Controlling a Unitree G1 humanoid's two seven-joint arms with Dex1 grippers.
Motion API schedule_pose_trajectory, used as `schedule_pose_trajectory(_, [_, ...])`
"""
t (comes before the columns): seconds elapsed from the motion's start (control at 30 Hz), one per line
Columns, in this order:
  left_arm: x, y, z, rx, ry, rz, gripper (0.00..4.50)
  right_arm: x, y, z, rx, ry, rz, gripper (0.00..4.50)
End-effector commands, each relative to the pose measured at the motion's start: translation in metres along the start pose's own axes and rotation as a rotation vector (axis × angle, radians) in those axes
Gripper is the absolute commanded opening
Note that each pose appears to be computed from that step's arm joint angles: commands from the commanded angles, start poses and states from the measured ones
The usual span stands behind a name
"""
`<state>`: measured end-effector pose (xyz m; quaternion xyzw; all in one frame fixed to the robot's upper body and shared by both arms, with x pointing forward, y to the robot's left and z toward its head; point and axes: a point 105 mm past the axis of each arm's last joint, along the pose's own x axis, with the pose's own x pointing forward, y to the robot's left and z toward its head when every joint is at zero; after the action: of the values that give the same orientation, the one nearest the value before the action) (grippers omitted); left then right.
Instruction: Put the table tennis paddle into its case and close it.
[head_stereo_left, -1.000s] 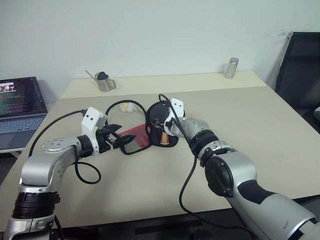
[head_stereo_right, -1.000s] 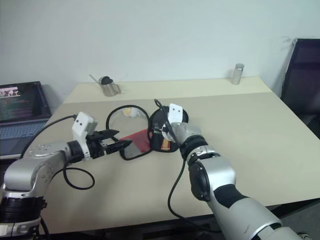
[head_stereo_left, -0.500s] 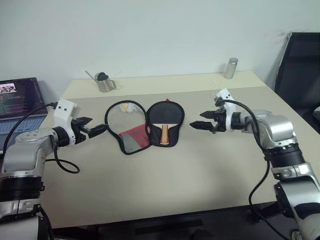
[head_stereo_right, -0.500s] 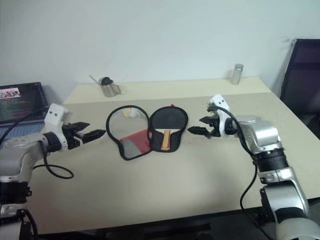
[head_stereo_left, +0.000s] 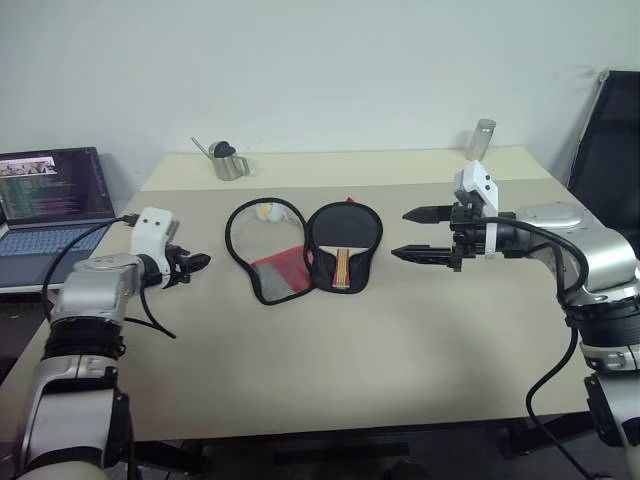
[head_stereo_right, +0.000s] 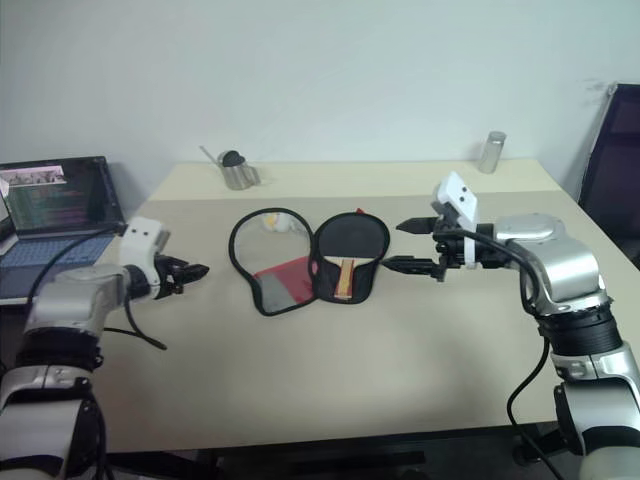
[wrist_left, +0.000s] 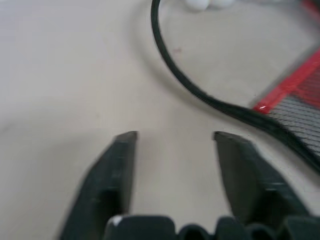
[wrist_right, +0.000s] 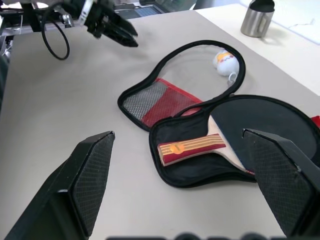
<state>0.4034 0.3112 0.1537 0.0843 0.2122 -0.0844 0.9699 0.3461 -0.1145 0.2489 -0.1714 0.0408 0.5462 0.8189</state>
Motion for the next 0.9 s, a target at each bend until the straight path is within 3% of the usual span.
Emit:
schedule_pose_trajectory(0.03, [0.005,0.012,0.011,0.000,-0.025,0.096,1.16,-0.008,0.001,0.016,-0.062,-0.044,-0.024,4.50])
schedule_pose_trajectory(0.13, [0.017,0.013,0.008,-0.016,-0.016,0.156,0.05,-0.006,0.002,0.017,-0.063,-0.048,-0.025,4.50])
schedule_pose_trajectory(0.23, [0.030,0.003,0.011,-0.033,-0.026,0.174,0.02,-0.004,0.003,0.016,-0.060,-0.047,-0.023,4.50])
schedule_pose_trajectory(0.47, [0.063,-0.058,0.023,-0.044,-0.040,0.048,0.02,-0.003,0.012,0.015,-0.054,-0.051,-0.004,4.50])
schedule_pose_trajectory(0.63, [0.073,-0.086,0.023,-0.060,-0.047,-0.012,0.02,-0.004,0.015,0.015,-0.047,-0.053,-0.013,4.50])
schedule_pose_trajectory(0.9, [0.068,-0.086,0.039,-0.068,-0.165,-0.038,0.02,-0.005,0.016,0.013,-0.042,-0.044,-0.024,4.50])
